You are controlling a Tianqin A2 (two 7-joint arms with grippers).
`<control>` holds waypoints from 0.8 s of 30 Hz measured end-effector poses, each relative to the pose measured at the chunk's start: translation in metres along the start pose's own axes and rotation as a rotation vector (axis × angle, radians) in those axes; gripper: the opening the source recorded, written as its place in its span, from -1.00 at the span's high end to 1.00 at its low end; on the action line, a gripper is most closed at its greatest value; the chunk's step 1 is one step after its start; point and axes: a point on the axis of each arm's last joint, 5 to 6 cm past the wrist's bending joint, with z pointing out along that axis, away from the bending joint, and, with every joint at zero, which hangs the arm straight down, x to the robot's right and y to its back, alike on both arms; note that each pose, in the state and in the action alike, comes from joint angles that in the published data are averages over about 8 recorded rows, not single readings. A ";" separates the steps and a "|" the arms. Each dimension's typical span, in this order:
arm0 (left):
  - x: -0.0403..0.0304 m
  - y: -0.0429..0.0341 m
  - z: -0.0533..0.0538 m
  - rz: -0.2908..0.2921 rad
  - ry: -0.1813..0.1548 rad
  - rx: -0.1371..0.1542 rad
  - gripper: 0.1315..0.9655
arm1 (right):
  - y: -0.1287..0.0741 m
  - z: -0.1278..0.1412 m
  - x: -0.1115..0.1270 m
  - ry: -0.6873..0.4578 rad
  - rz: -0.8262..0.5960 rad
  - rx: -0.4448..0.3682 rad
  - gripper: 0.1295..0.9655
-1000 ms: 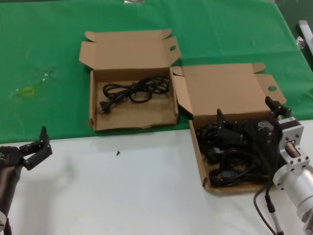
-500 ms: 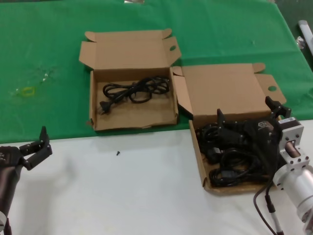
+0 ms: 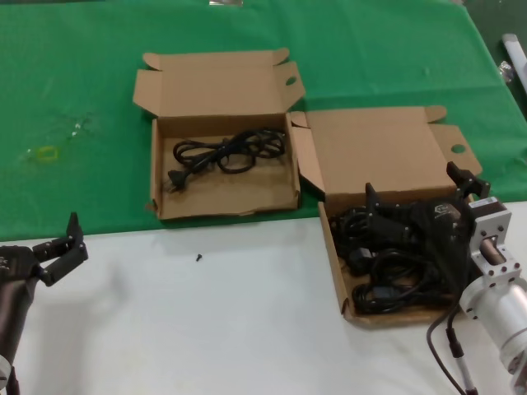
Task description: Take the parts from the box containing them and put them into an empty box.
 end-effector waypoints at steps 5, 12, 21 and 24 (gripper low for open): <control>0.0000 0.0000 0.000 0.000 0.000 0.000 -1.00 | 0.000 0.000 0.000 0.000 0.000 0.000 -1.00; 0.0000 0.0000 0.000 0.000 0.000 0.000 -1.00 | 0.000 0.000 0.000 0.000 0.000 0.000 -1.00; 0.0000 0.0000 0.000 0.000 0.000 0.000 -1.00 | 0.000 0.000 0.000 0.000 0.000 0.000 -1.00; 0.0000 0.0000 0.000 0.000 0.000 0.000 -1.00 | 0.000 0.000 0.000 0.000 0.000 0.000 -1.00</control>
